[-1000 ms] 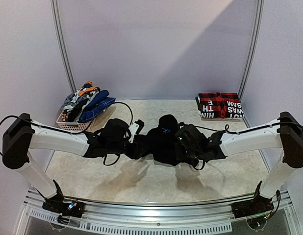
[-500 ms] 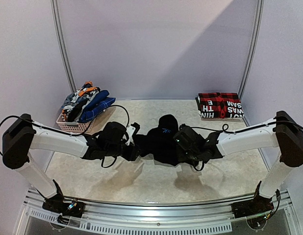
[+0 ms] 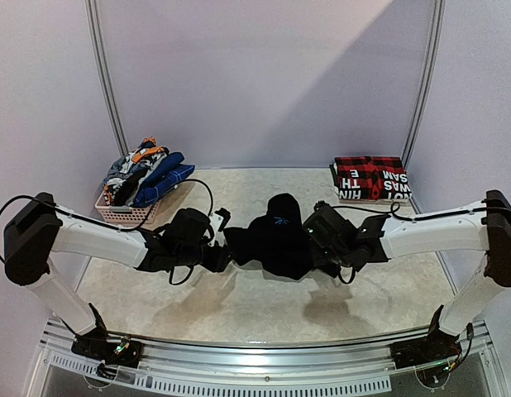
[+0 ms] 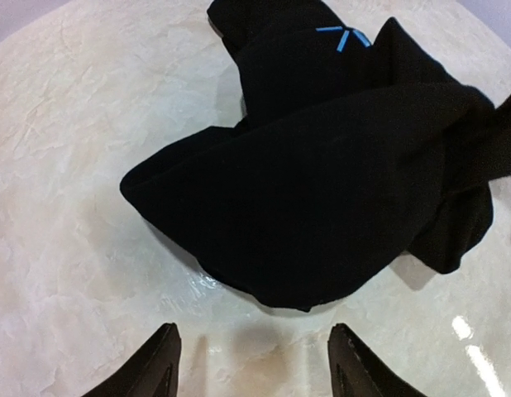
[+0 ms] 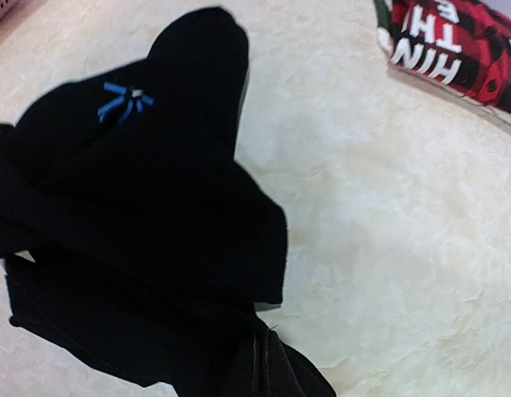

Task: Fold and stack the mixed laundry pile
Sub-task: Pick up the crumpled T-shirt from the center of the board, then adjust the crumpled T-shirt at the center of the board, then flatten out the crumpled T-shirt at the center of the board.

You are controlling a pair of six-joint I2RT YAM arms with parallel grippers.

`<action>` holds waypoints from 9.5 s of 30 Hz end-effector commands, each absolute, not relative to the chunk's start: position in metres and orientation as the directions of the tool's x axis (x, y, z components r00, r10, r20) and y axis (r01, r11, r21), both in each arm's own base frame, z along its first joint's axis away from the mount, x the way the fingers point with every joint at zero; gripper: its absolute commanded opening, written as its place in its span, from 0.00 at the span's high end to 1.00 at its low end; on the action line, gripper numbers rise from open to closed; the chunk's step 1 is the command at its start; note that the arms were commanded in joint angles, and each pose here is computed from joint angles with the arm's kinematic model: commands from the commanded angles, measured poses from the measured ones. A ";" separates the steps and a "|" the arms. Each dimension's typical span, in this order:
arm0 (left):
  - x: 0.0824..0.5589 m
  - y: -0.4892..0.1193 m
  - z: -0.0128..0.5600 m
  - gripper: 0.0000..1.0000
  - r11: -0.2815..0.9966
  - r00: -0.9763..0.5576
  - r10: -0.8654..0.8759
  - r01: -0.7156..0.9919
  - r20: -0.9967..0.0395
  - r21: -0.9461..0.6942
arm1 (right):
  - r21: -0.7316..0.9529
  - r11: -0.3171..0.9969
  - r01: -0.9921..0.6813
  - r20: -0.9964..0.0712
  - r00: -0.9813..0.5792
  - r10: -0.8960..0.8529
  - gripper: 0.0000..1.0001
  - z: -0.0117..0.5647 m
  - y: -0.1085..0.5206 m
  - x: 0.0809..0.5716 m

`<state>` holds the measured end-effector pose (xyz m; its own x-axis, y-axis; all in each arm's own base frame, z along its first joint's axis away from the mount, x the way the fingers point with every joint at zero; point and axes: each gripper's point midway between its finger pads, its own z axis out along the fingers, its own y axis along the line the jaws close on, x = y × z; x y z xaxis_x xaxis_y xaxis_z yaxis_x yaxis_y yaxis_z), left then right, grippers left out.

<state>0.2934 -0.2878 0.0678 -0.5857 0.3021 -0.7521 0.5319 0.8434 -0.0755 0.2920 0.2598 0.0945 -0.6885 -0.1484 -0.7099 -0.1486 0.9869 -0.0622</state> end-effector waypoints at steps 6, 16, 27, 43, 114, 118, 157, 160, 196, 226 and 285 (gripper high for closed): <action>0.302 -0.280 0.054 0.28 0.857 -0.578 0.299 0.512 -0.759 -0.053 | -0.054 0.995 -0.081 -0.815 -0.572 -0.091 1.00 0.156 0.215 0.296; 0.305 -0.290 0.037 0.24 0.841 -0.581 0.309 0.536 -0.753 -0.068 | -0.041 0.999 0.005 -0.856 -0.515 -0.032 1.00 0.183 0.177 0.299; 0.313 -0.302 0.018 0.22 0.831 -0.593 0.335 0.553 -0.732 -0.067 | -0.022 0.999 0.035 -0.871 -0.492 -0.002 1.00 0.190 0.160 0.302; 0.330 -0.341 0.048 0.92 0.766 -0.525 0.297 0.630 -0.798 -0.129 | -0.009 0.999 0.043 -0.878 -0.479 0.013 1.00 0.195 0.155 0.302; 0.260 -0.235 0.411 1.00 0.819 -0.277 0.094 0.568 -0.956 -0.084 | 0.197 0.920 -0.338 -0.980 -0.105 0.171 1.00 0.457 0.154 0.258; 0.274 -0.241 0.361 0.97 0.846 -0.370 0.136 0.526 -0.919 -0.087 | 0.147 0.968 -0.202 -0.976 -0.189 0.108 1.00 0.408 0.145 0.276; 0.362 -0.246 0.051 1.00 0.905 -0.853 0.200 0.350 -0.483 -0.243 | -0.061 0.998 0.031 -0.846 -0.533 -0.035 1.00 0.194 0.152 0.381; 0.369 -0.240 0.041 1.00 0.913 -0.860 0.197 0.336 -0.471 -0.232 | -0.087 0.995 0.042 -0.833 -0.552 -0.049 1.00 0.185 0.151 0.391; 0.329 -0.304 0.112 0.31 0.789 -0.607 0.479 0.615 -0.634 0.007 | -0.109 0.994 0.004 -0.774 -0.627 -0.082 1.00 0.139 0.157 0.409; 0.306 -0.374 0.050 0.42 0.813 -0.702 0.482 0.582 -0.525 -0.032 | -0.046 0.998 -0.031 -0.765 -0.642 -0.055 1.00 0.134 0.162 0.398; 0.322 -0.201 0.193 1.00 0.954 -0.459 0.101 0.295 -0.883 -0.045 | -0.007 0.992 -0.122 -0.869 -0.490 -0.067 1.00 0.221 0.164 0.387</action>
<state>0.3238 -0.2132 0.1772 -0.4895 0.1363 -0.8613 0.3215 0.9463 -0.0330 0.3911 0.1637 0.1999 -0.5285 -0.0740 -0.8457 -0.0924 0.9953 -0.0294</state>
